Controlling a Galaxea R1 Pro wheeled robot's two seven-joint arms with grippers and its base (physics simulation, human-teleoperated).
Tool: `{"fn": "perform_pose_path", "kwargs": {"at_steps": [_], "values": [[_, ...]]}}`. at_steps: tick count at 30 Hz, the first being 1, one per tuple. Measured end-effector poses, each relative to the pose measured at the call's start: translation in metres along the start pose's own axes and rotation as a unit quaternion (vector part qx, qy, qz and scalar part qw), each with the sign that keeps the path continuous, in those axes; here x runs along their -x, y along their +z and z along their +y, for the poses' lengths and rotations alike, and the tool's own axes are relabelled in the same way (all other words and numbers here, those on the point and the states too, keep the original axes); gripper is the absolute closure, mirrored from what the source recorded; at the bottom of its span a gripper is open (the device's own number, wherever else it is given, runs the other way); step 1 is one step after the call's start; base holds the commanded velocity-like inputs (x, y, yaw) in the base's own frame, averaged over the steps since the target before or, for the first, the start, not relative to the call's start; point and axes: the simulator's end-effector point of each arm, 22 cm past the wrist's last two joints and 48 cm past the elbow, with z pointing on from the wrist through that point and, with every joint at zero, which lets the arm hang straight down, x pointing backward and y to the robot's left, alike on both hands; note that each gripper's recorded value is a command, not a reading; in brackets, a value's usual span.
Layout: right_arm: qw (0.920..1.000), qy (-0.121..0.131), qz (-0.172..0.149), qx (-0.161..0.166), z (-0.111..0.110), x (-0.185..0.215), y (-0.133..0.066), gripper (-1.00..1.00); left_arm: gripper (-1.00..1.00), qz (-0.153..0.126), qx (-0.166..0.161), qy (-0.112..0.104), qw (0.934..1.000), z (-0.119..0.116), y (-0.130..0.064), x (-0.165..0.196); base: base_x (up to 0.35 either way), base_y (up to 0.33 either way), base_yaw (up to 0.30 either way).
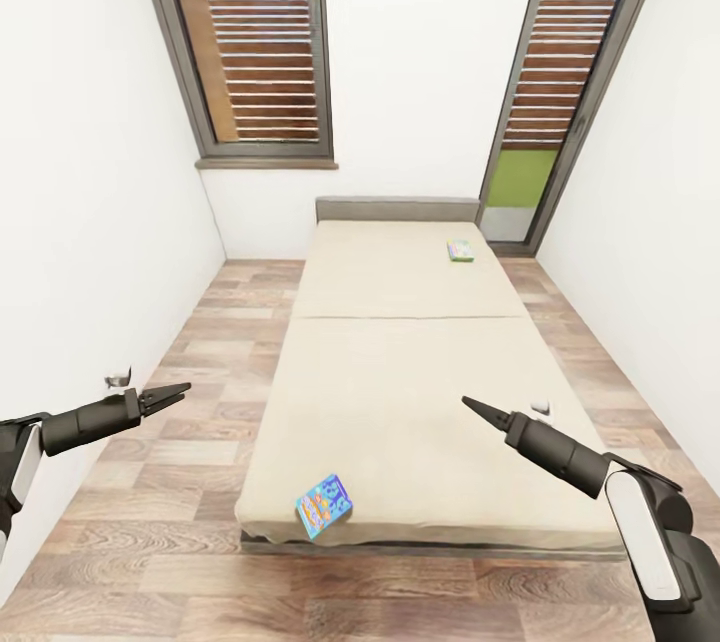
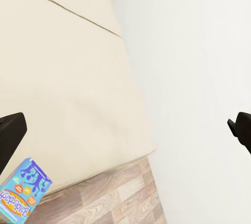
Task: Put all the toys in the child's room - the three board games (two on the bed and one on the table), the two jigsaw puzzles on the table, and the tennis ball on the table - inside the toy box on the table in the child's room.
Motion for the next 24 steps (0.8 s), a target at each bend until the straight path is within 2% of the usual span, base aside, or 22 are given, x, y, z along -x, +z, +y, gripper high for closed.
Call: {"fn": "perform_pose_path", "kwargs": {"at_steps": [24], "values": [[0.9994, -0.025, -0.023, 0.009, 0.017, 0.016, -0.004, -1.0, -1.0, -0.01, -0.008, 0.015, 0.9998, -0.018, -0.007, 0.012, 0.0, 0.0, 0.0]]}}
